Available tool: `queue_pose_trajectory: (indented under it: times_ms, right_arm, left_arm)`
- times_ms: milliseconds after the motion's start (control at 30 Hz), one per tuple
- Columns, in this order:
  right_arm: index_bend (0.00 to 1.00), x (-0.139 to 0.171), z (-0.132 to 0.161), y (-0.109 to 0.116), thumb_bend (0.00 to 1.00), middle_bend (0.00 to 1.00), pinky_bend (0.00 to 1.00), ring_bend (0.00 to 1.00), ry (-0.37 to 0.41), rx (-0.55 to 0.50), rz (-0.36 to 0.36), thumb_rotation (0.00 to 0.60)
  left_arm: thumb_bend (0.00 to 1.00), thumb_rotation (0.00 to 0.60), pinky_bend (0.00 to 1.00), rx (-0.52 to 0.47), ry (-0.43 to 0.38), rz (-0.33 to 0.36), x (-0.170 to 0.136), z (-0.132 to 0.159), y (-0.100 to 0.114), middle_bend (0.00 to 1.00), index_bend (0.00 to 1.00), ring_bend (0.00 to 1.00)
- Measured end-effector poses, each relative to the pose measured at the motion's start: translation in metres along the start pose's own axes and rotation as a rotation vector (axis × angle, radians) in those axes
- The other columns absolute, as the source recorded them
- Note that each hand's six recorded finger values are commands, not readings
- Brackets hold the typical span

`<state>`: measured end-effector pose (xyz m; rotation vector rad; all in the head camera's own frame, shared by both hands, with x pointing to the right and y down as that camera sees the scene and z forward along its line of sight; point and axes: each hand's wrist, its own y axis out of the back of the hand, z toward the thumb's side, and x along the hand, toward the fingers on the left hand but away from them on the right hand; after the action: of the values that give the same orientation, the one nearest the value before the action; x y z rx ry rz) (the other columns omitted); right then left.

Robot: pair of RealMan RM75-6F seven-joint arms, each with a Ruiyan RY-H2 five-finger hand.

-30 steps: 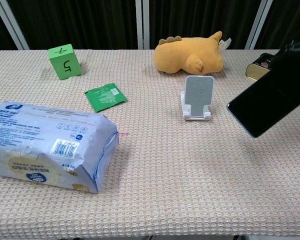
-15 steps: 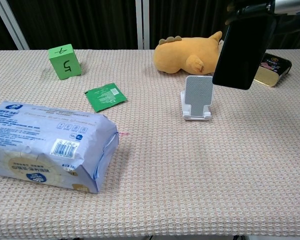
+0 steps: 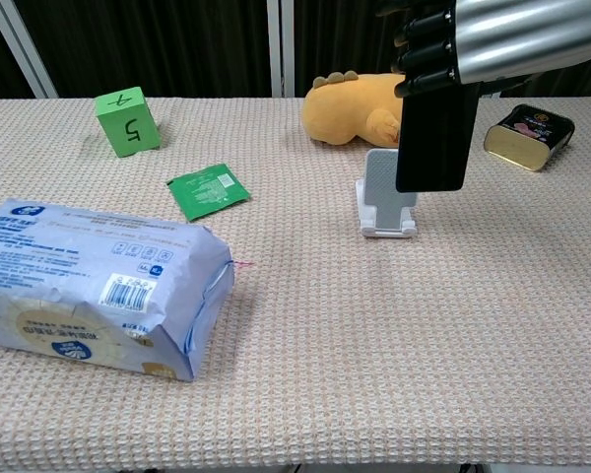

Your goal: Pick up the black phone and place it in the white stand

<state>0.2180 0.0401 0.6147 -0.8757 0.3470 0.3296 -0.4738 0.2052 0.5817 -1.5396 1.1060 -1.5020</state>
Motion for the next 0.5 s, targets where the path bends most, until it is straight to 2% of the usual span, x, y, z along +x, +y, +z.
queue_pose_trajectory:
  times_ms: [200,500]
  right_arm:
    - [0.75,-0.013,0.009,-0.002,0.68,0.59,0.15,0.59,-0.008,-0.008,0.006,0.600]
    - [0.75,-0.025,0.020,-0.010,0.68,0.59,0.19,0.59,-0.018,-0.033,0.060,0.600]
  left_arm:
    - [0.05,0.305,0.09,-0.002,-0.001,-0.003,0.000,-0.001,-0.001,0.01,0.07,0.00]
    - [0.05,0.302,0.09,-0.008,0.008,-0.002,-0.002,-0.006,-0.002,0.01,0.07,0.00]
